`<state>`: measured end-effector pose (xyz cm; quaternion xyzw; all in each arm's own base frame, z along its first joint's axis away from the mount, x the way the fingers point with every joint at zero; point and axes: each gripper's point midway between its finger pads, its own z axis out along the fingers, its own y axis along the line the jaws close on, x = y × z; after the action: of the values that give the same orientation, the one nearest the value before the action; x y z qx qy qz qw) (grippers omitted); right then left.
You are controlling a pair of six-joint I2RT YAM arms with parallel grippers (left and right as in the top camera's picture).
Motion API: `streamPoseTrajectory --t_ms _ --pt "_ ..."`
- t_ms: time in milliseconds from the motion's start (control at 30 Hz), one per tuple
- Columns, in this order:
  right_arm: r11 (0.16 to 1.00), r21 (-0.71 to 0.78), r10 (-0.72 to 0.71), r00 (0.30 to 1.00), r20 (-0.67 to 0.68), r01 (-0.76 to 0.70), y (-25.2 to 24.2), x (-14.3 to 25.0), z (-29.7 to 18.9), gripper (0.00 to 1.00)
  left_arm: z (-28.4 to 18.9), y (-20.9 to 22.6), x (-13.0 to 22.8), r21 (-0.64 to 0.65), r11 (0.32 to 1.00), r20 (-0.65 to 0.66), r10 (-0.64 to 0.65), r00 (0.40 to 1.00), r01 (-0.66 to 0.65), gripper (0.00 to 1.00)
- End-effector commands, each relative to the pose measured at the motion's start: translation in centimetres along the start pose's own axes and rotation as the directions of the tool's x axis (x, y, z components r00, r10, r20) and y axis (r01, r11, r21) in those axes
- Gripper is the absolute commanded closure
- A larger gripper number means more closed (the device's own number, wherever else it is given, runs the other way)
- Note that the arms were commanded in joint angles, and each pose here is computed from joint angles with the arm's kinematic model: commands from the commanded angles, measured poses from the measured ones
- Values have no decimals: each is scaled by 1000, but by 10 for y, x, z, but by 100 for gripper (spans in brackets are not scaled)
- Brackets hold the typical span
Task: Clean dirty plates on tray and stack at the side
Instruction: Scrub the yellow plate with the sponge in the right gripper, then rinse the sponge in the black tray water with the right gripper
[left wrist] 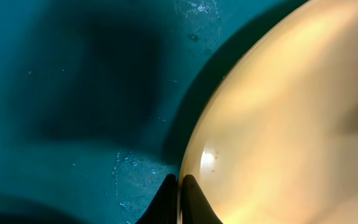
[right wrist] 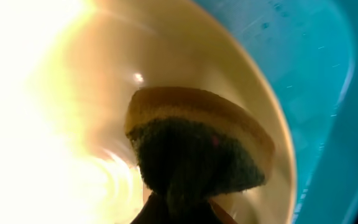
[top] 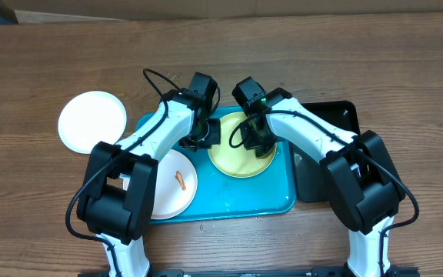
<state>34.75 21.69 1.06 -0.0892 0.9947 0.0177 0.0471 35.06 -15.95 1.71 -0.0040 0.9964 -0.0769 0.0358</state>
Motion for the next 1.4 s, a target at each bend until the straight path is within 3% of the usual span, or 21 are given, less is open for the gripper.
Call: streamPoseTrajectory --t_ms 0,167,367,600,700,967,1233,1367 --pt "994 -100 38 998 -50 -43 20 6 4 96 3 0 2 4 1000 -12 -11 1000 11 96" --pt "977 -204 50 997 -65 -62 37 4 1 96 3 0 2 4 1000 -12 -11 1000 11 96" --pt "908 -415 45 998 -33 -55 56 -24 -29 96 3 0 2 4 1000 -12 -8 1000 8 96" --pt "886 -463 54 998 17 -40 17 -46 -94 96 3 0 2 3 1000 -12 -8 1000 8 95" --pt "915 -391 111 994 17 -95 -23 -40 -113 96 3 0 2 3 1000 -12 -8 1000 8 94" --pt "961 20 278 956 -92 -277 -142 10 -115 96 3 0 1 4 1000 -10 -8 1000 8 94" --pt "929 203 333 939 -92 -309 -176 31 -76 96 3 0 0 6 1000 -6 -8 1000 8 92" --pt "928 202 332 941 -62 -314 -177 33 -48 96 3 0 0 5 1000 -6 -7 1000 7 92"
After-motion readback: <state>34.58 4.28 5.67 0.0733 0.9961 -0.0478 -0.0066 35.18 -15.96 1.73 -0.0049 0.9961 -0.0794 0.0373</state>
